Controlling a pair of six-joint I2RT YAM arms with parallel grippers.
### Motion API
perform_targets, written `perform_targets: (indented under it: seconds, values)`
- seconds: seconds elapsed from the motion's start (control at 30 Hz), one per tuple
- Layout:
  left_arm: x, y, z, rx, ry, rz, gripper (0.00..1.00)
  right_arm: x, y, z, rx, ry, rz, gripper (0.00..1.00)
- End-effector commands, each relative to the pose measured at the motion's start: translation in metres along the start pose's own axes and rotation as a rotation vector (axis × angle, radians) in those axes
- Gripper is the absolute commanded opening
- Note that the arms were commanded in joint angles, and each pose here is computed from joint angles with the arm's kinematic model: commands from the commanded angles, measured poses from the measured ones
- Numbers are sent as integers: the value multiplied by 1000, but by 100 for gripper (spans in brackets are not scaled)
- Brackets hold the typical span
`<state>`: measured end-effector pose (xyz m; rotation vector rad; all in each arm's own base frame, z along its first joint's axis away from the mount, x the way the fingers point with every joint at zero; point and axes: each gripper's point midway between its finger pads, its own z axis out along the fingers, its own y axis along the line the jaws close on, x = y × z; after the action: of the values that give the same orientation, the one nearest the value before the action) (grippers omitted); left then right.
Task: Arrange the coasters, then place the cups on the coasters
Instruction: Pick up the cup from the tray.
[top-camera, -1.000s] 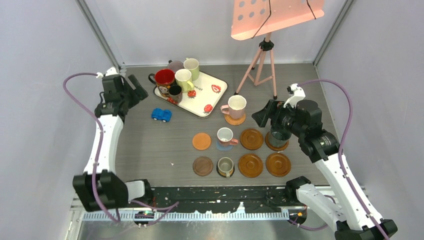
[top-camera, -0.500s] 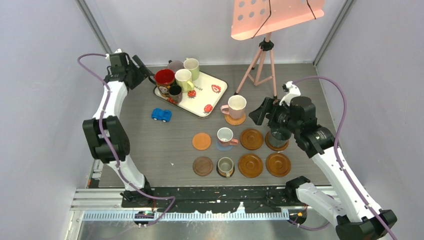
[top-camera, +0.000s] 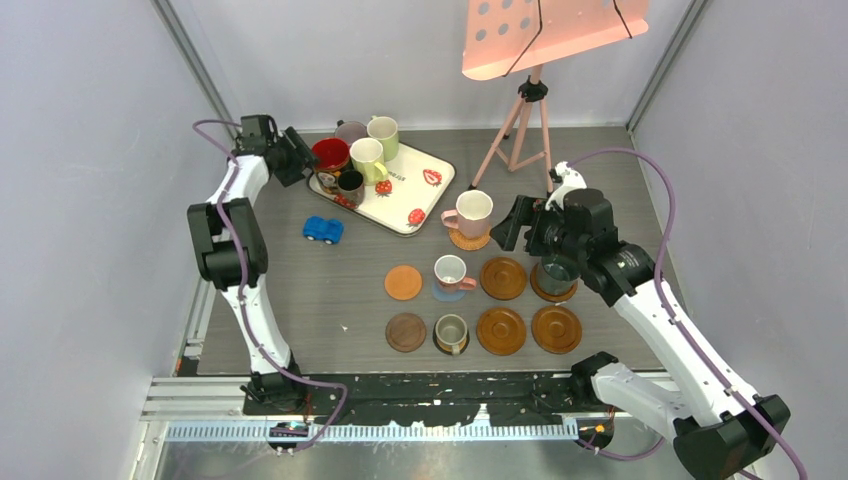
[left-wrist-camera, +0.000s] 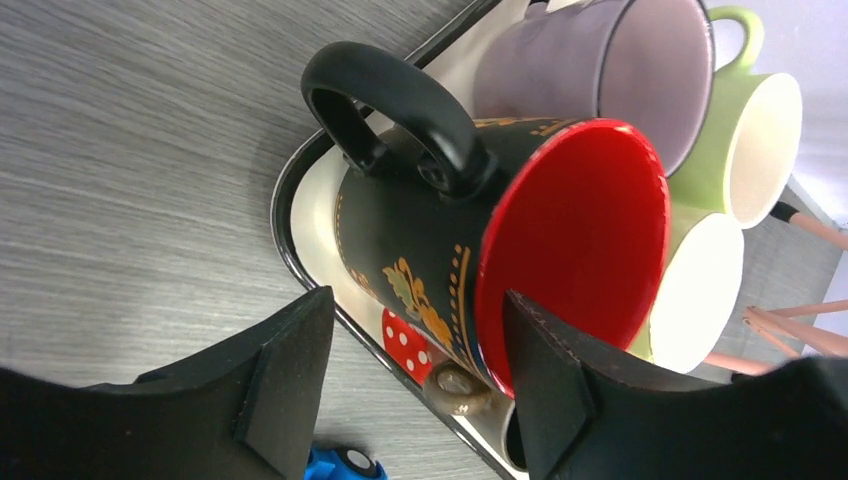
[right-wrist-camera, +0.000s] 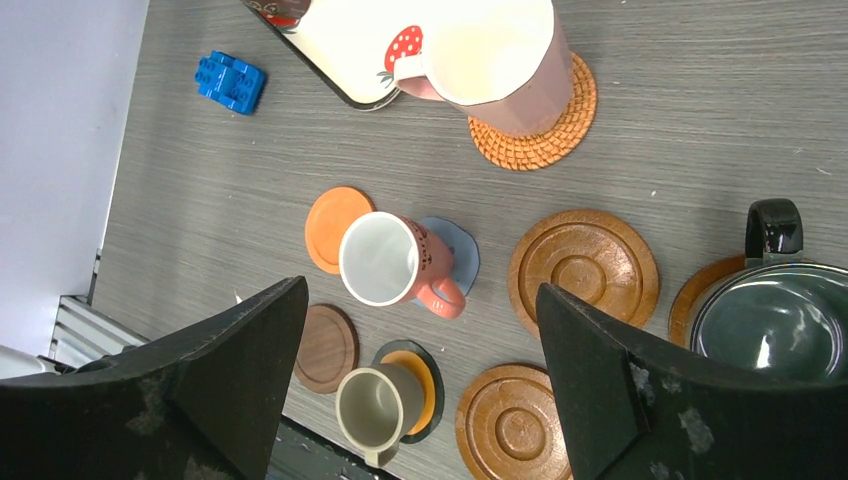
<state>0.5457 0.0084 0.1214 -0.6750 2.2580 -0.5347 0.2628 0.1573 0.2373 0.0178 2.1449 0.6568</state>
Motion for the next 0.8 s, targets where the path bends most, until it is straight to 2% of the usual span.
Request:
perform_targets:
  seconds: [0.0, 0.4, 0.77]
  values:
    - [-17, -20, 3, 80, -15, 25, 62, -20, 6, -2, 2, -54, -14, 92]
    - [-6, -7, 5, 19, 49, 112, 47, -3, -3, 23, 25, -12, 5, 92]
    - [-3, -15, 22, 11, 89, 116, 43, -3, 1, 31, 27, 3, -9, 91]
